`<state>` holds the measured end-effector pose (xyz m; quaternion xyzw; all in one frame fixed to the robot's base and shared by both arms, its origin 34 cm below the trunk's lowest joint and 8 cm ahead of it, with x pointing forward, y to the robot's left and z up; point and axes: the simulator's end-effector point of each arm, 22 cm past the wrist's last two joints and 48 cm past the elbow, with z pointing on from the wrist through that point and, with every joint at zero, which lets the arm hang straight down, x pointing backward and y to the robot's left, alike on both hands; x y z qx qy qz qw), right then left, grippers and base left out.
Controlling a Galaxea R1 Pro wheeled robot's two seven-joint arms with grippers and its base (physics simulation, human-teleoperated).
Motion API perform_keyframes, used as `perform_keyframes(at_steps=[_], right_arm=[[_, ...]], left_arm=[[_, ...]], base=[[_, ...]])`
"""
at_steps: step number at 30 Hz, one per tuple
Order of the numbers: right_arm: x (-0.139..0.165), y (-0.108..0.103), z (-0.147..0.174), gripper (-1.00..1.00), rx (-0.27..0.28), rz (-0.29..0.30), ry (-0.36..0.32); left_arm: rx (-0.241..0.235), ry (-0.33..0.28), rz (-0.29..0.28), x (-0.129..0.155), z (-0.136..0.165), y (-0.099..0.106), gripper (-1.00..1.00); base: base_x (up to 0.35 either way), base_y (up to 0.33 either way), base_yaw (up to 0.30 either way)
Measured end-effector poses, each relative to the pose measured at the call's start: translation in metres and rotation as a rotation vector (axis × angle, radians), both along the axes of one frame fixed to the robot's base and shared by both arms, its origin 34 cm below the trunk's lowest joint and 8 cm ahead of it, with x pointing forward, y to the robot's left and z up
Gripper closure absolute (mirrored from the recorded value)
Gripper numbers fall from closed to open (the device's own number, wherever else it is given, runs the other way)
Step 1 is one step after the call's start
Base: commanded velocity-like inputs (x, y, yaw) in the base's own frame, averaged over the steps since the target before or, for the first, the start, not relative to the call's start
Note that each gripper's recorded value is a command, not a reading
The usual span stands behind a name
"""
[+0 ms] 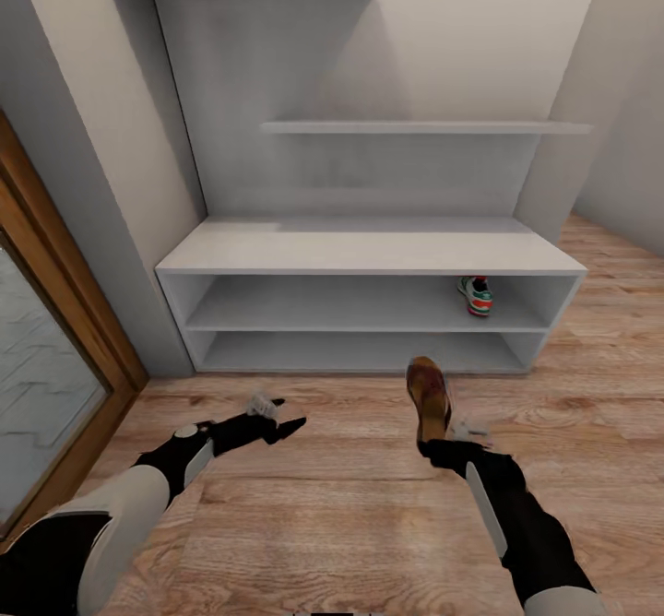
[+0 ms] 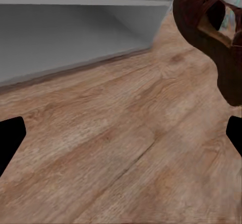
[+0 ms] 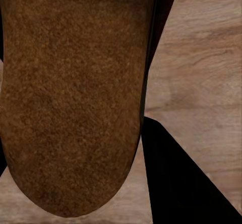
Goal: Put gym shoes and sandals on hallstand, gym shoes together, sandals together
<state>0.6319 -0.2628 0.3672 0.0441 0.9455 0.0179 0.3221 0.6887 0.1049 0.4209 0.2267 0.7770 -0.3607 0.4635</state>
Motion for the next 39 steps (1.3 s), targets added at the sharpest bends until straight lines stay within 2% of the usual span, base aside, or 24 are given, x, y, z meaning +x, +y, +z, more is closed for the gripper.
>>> perform_keyframes(at_steps=[1, 3, 4, 6, 8, 10, 11, 13, 15, 17, 18, 21, 26, 39], right_arm=[[-0.012, 0.006, -0.019, 1.00, 0.002, 0.012, 0.050], [-0.025, 0.009, -0.037, 1.00, -0.001, 0.023, 0.100], [-0.043, 0.014, -0.059, 1.00, 0.003, 0.033, 0.162], [-0.063, 0.020, -0.082, 1.00, 0.010, 0.041, 0.230], [-0.075, 0.026, -0.093, 1.00, 0.016, 0.046, 0.268], [-0.087, 0.040, -0.104, 1.00, 0.034, 0.055, 0.309], [-0.082, 0.059, -0.103, 1.00, 0.057, 0.065, 0.315], [-0.070, 0.063, -0.096, 1.00, 0.041, 0.072, 0.300], [-0.030, 0.065, -0.071, 1.00, 0.008, 0.068, 0.243], [-0.005, 0.063, -0.053, 1.00, -0.016, 0.060, 0.205], [0.021, 0.061, -0.032, 1.00, -0.032, 0.053, 0.162], [0.059, 0.062, 0.002, 1.00, -0.040, 0.051, 0.106], [0.070, 0.062, 0.014, 1.00, -0.044, 0.050, 0.088], [0.073, 0.061, 0.017, 1.00, -0.046, 0.051, 0.082]], left_arm=[[-0.025, -0.009, -0.059, -0.010, 0.006, 0.000, -1.00], [-0.045, -0.015, -0.113, -0.020, 0.010, 0.004, -1.00], [-0.063, -0.021, -0.168, -0.031, 0.015, 0.012, -1.00], [-0.068, -0.023, -0.199, -0.038, 0.018, 0.023, -1.00], [-0.068, -0.023, -0.212, -0.041, 0.019, 0.030, -1.00], [-0.076, -0.026, -0.231, -0.046, 0.022, 0.037, -1.00], [-0.109, -0.036, -0.266, -0.053, 0.030, 0.041, -1.00], [-0.132, -0.041, -0.285, -0.057, 0.036, 0.043, -1.00], [-0.169, -0.050, -0.317, -0.065, 0.046, 0.051, -1.00], [-0.186, -0.054, -0.339, -0.071, 0.051, 0.058, -1.00], [-0.201, -0.057, -0.364, -0.077, 0.055, 0.062, -1.00], [-0.210, -0.059, -0.382, -0.081, 0.058, 0.063, -1.00], [-0.211, -0.059, -0.387, -0.082, 0.058, 0.064, -1.00], [-0.212, -0.058, -0.388, -0.082, 0.059, 0.063, -1.00]], base=[[0.000, 0.000, 0.000], [0.000, 0.000, 0.000], [0.000, 0.000, 0.000], [0.000, 0.000, 0.000], [0.000, 0.000, 0.000], [0.000, 0.000, 0.000], [0.000, 0.000, 0.000], [0.000, 0.000, 0.000], [0.000, 0.000, 0.000], [0.000, 0.000, 0.000], [0.000, 0.000, 0.000], [0.000, 0.000, 0.000], [0.000, 0.000, 0.000], [0.000, 0.000, 0.000]])
